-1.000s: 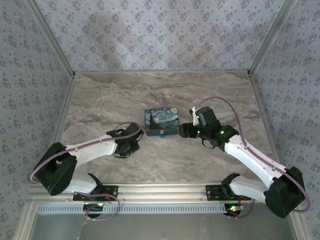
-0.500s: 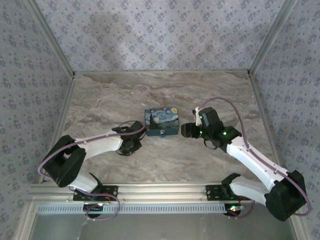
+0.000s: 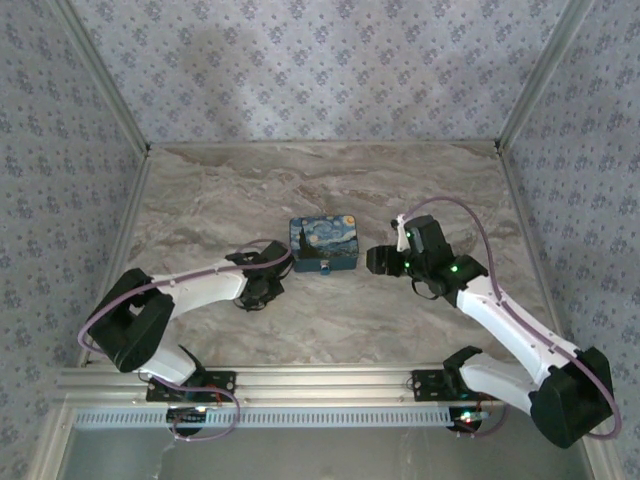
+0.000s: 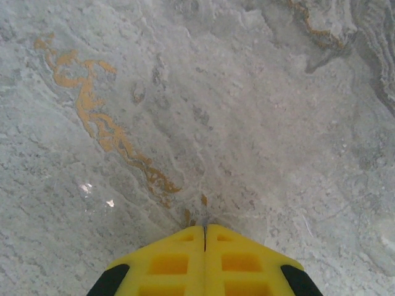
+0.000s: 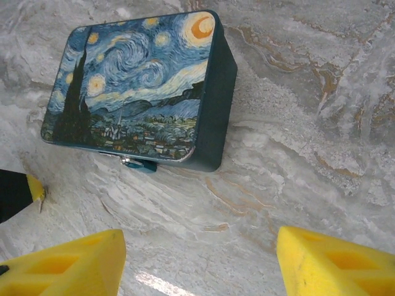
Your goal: Unlock a padlock with a key
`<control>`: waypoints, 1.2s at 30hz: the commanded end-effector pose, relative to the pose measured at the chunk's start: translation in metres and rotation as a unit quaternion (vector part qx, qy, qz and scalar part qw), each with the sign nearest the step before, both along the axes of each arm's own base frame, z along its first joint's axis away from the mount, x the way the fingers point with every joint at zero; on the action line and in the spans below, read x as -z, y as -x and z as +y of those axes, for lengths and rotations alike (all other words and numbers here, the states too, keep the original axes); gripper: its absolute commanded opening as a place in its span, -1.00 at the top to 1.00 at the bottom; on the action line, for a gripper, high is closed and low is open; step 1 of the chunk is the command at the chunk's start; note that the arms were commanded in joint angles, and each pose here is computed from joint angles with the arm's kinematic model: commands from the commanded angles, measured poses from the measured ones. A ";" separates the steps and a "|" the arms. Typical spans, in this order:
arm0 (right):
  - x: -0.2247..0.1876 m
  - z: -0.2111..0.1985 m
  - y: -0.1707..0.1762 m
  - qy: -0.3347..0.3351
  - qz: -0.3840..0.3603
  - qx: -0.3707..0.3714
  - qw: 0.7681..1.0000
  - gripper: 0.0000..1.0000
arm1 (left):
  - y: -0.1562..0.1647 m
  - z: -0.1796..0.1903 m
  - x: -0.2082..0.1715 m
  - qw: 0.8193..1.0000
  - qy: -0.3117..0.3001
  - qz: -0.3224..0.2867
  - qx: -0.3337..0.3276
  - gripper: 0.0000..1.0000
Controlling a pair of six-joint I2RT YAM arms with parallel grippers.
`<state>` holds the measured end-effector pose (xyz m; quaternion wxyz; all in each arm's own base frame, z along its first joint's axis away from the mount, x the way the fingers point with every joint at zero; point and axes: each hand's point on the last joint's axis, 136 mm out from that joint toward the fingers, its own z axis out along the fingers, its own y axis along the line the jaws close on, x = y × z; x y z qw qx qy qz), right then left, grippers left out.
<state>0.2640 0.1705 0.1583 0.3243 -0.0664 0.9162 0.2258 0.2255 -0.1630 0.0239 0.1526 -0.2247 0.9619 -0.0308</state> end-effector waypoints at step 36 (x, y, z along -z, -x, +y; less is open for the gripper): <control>-0.085 0.091 0.042 -0.187 -0.111 -0.211 0.953 0.37 | -0.003 -0.173 -0.255 0.898 0.354 -0.150 0.213 1.00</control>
